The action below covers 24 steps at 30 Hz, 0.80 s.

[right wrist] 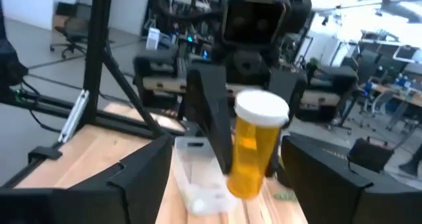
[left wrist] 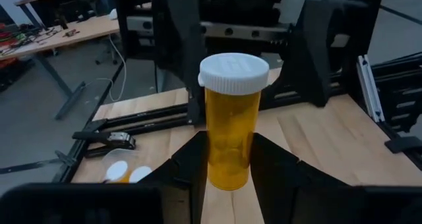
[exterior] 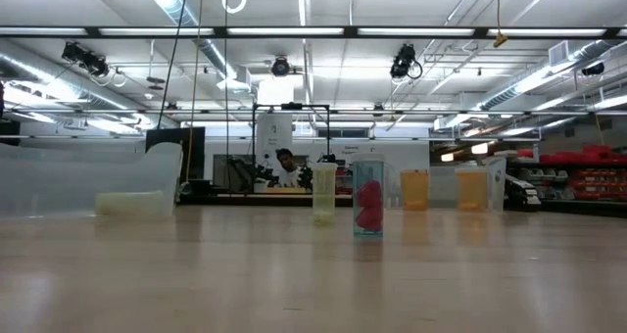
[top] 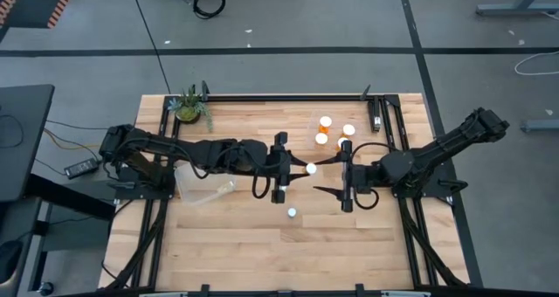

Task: Pick and place medicine bottles into bin by pill shape (circle, oval)
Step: Adjust the small orange pill bottle in the left transparent bin

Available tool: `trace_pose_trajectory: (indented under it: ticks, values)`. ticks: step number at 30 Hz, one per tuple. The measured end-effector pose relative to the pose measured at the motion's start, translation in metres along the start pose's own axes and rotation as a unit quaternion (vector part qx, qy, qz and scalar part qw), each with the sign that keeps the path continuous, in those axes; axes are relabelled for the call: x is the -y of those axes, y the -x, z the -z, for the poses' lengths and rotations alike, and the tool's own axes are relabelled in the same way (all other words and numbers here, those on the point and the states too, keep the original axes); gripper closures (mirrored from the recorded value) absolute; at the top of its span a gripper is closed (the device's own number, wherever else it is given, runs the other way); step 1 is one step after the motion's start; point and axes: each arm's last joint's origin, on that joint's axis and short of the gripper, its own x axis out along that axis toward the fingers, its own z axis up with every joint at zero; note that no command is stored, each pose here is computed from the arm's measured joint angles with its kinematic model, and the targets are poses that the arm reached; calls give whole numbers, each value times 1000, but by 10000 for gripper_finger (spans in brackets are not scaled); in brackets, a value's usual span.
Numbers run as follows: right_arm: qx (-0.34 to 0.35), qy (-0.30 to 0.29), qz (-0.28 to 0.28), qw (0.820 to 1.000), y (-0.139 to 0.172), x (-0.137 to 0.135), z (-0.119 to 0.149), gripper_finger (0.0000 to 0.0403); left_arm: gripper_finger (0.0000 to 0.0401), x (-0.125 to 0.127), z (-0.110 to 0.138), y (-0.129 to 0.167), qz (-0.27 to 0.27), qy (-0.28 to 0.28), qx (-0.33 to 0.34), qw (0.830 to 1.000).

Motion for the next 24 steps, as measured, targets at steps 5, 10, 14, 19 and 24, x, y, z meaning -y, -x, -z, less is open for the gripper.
trace_pose_trajectory:
  ticks: [5, 10, 14, 19, 24]
  values:
    - [13, -15, 8, 1000, -2, 5, -2, 124, 291, 0, 0, 0, 0, 0, 1, 1000]
    - [15, -40, 18, 999, -5, 14, 0, 123, 285, 0, 0, 0, 0, 0, 1, 1000]
    - [16, -51, 9, 999, -8, 21, 3, 123, 283, 0, 0, 0, 0, 0, 1, 1000]
    - [23, -52, -15, 998, -10, 25, 4, 128, 285, 0, 0, 0, 0, 1, 1, 1000]
    - [23, -50, -17, 998, -11, 26, 5, 148, 280, -1, 0, 0, -2, 7, 1, 1000]
